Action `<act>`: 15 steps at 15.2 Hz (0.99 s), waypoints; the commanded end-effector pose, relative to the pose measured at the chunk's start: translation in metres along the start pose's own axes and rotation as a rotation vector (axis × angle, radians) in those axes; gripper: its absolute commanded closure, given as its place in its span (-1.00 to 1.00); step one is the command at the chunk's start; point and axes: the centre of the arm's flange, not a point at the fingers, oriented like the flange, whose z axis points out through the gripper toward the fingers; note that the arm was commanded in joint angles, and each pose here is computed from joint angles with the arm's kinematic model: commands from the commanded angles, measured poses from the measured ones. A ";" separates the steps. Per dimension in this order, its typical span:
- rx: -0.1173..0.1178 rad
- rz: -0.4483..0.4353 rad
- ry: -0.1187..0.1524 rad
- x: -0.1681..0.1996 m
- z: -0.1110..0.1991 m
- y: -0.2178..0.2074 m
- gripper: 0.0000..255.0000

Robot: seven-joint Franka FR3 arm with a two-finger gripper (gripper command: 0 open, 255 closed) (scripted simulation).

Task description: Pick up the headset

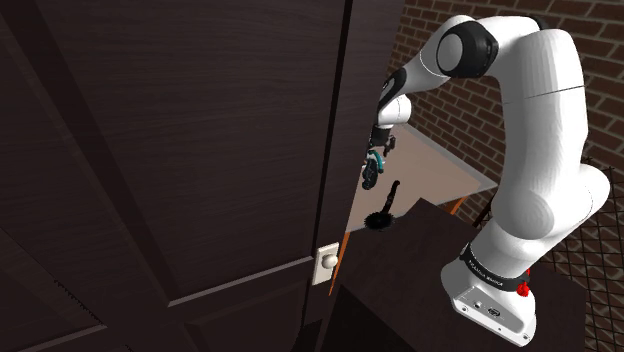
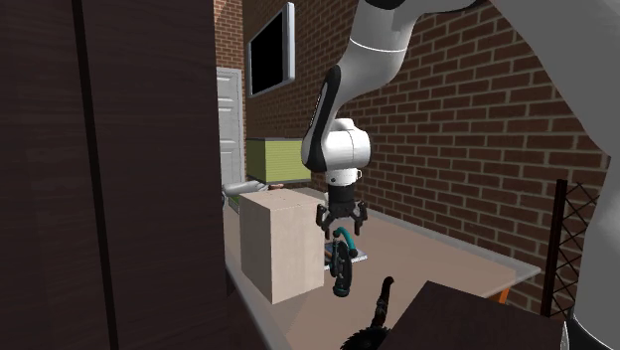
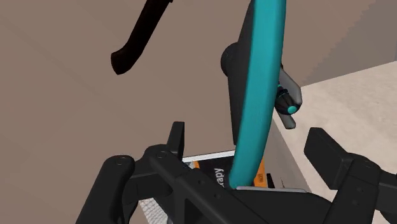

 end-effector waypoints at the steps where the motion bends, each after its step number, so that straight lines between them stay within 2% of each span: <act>1: 0.000 0.000 0.000 0.000 0.002 0.000 1.00; 10: 0.000 0.000 0.000 0.000 0.002 0.000 1.00; 15: 0.000 0.000 0.000 0.001 -0.025 0.001 1.00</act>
